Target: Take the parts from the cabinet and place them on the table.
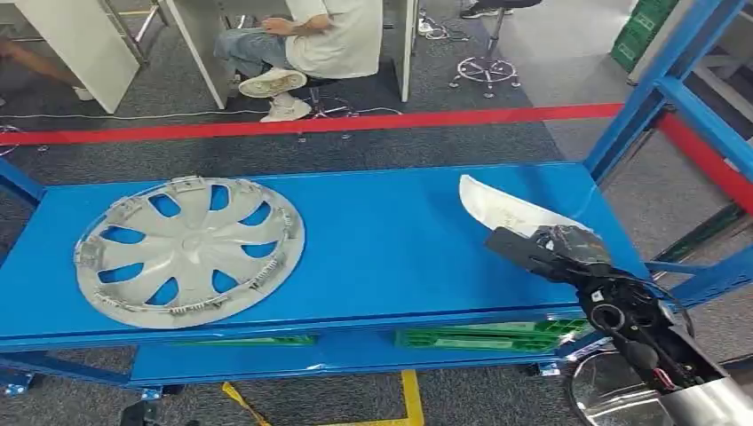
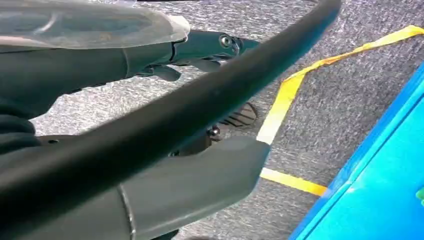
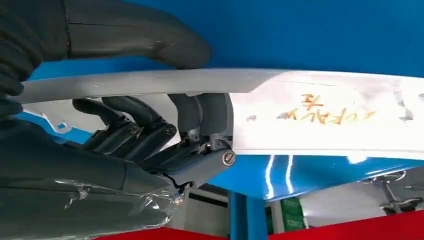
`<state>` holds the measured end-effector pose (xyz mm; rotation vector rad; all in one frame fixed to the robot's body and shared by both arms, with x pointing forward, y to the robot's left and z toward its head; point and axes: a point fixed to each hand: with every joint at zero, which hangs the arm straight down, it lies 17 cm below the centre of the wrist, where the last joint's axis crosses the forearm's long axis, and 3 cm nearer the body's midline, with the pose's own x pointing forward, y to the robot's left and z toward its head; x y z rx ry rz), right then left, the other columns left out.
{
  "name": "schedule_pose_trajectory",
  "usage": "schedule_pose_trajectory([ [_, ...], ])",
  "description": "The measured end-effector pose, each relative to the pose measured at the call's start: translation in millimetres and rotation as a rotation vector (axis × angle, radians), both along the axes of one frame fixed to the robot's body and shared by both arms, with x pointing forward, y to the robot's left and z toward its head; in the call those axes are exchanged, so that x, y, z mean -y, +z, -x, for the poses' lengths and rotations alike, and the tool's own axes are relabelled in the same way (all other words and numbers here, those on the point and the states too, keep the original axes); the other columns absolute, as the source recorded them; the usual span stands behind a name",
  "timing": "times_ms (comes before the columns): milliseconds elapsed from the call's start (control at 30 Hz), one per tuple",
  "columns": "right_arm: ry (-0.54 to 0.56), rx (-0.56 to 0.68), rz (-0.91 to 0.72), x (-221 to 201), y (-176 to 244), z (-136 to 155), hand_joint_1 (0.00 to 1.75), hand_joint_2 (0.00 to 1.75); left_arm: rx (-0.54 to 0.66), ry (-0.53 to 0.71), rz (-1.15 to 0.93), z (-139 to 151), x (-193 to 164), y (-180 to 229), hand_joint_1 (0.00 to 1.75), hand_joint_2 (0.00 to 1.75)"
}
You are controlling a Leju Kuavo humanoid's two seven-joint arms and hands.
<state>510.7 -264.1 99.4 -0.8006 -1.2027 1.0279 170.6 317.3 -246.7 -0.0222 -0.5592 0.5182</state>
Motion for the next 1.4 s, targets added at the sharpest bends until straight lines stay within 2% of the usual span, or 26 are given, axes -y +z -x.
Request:
schedule_pose_trajectory([
  [333,0.002,0.053,-0.085,-8.2,16.0,2.8,1.75,1.75,0.025,0.017,-0.006,-3.7,-3.4,2.6,0.00,1.75],
  [500,0.016,0.173,-0.160,-13.2,43.3,1.8,1.75,1.75,0.024,0.019,-0.005,-3.6,-3.2,2.5,0.00,1.75],
  [767,0.086,0.458,-0.330,-29.8,115.5,13.2,1.75,1.75,0.021,0.029,-0.011,-3.3,-5.1,2.2,0.00,1.75],
  [1100,0.119,0.527,-0.379,-43.1,144.3,23.3,1.75,1.75,0.021,0.036,-0.008,-3.3,-4.9,2.2,0.00,1.75],
  [1200,0.135,0.581,-0.403,-45.4,156.8,27.8,1.75,1.75,0.023,0.038,-0.009,-3.6,-5.2,2.4,0.00,1.75],
  [1300,0.174,0.654,-0.493,-51.8,176.4,37.2,1.75,1.75,0.023,0.040,-0.011,-3.6,-5.6,2.3,0.00,1.75],
  [1400,0.250,0.684,-0.680,-63.0,194.3,48.7,1.75,1.75,0.021,0.041,-0.014,-3.3,-6.1,2.1,0.00,1.75],
])
